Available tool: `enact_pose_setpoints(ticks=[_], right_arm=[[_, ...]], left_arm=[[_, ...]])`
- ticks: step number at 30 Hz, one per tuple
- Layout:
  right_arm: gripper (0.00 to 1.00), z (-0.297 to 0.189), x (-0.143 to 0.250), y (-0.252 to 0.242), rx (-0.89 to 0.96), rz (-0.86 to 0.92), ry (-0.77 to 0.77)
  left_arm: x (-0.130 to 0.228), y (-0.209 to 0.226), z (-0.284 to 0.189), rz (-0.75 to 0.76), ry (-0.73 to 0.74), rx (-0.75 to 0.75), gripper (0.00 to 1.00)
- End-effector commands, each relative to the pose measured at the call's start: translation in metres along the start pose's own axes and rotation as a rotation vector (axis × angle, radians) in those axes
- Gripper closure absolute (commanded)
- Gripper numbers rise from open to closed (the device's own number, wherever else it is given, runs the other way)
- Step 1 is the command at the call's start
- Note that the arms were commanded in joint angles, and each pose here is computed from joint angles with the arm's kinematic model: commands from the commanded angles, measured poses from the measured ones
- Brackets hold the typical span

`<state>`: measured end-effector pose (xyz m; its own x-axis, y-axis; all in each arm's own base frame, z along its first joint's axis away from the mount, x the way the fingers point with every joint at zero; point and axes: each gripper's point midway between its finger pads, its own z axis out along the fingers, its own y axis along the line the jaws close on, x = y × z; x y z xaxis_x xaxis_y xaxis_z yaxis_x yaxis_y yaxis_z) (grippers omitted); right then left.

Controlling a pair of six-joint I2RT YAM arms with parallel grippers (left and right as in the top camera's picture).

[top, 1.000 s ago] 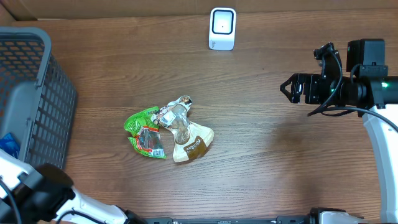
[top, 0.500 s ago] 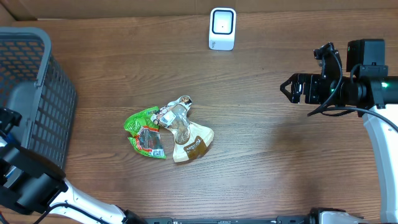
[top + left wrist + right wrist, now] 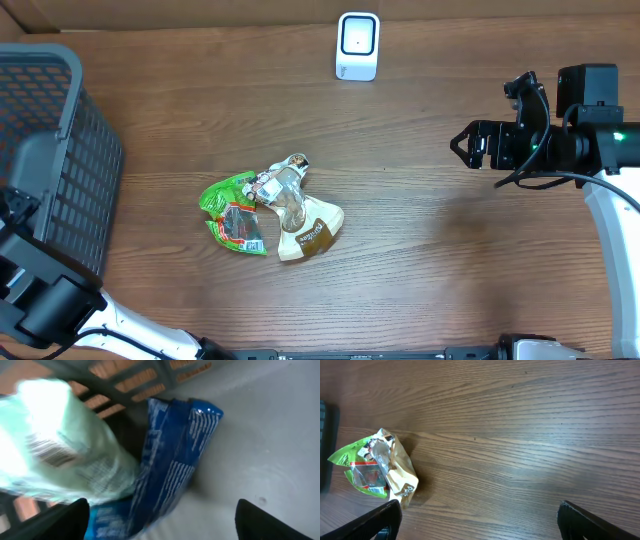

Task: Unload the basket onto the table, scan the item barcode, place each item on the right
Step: 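Reach the left gripper into the basket and grasp the blue Oreo pack, then drop the blue Oreo pack onto the pile at table center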

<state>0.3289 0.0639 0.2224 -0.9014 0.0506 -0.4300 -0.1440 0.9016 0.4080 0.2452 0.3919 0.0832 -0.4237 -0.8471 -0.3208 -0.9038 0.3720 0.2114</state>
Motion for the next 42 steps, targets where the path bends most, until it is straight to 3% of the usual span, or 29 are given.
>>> enact_pose_setpoints(ticks=[1,4,6,9,11,19,25,30,35,42], right_arm=[[0.0,-0.005,-0.007,0.005,-0.009,-0.02,-0.022],[0.0,-0.005,-0.007,0.006,-0.009,-0.02,-0.023],[0.0,-0.005,-0.007,0.006,-0.009,-0.019,-0.023],[0.0,-0.005,-0.007,0.005,-0.009,-0.019,-0.022],[0.0,-0.005,-0.007,0.006,-0.009,-0.02,-0.023],[0.0,-0.005,-0.007,0.006,-0.009,-0.02,-0.023],[0.0,-0.005,-0.007,0.006,-0.009,-0.019,-0.023],[0.0,-0.005,-0.007,0.006,-0.01,-0.019,-0.022],[0.0,-0.005,-0.007,0.006,-0.012,-0.02,-0.023],[0.0,-0.005,-0.007,0.006,-0.012,-0.019,-0.022]], left_arm=[[0.023,0.0,0.021,0.055,0.052,-0.014,0.17],[0.038,-0.01,0.033,0.06,0.081,0.034,0.22],[0.045,-0.015,0.038,0.061,0.098,0.057,0.32],[0.052,-0.014,0.039,0.047,0.117,0.054,0.75],[0.053,-0.014,0.038,0.039,0.124,0.054,0.96],[0.025,-0.036,-0.017,-0.005,0.142,0.225,0.96],[-0.025,-0.052,-0.123,-0.005,0.023,0.395,0.96],[-0.044,-0.062,-0.232,0.04,-0.155,0.513,0.96],[-0.02,-0.091,-0.326,0.156,-0.286,0.665,0.96],[0.065,-0.178,-0.403,0.482,-0.274,0.936,0.96]])
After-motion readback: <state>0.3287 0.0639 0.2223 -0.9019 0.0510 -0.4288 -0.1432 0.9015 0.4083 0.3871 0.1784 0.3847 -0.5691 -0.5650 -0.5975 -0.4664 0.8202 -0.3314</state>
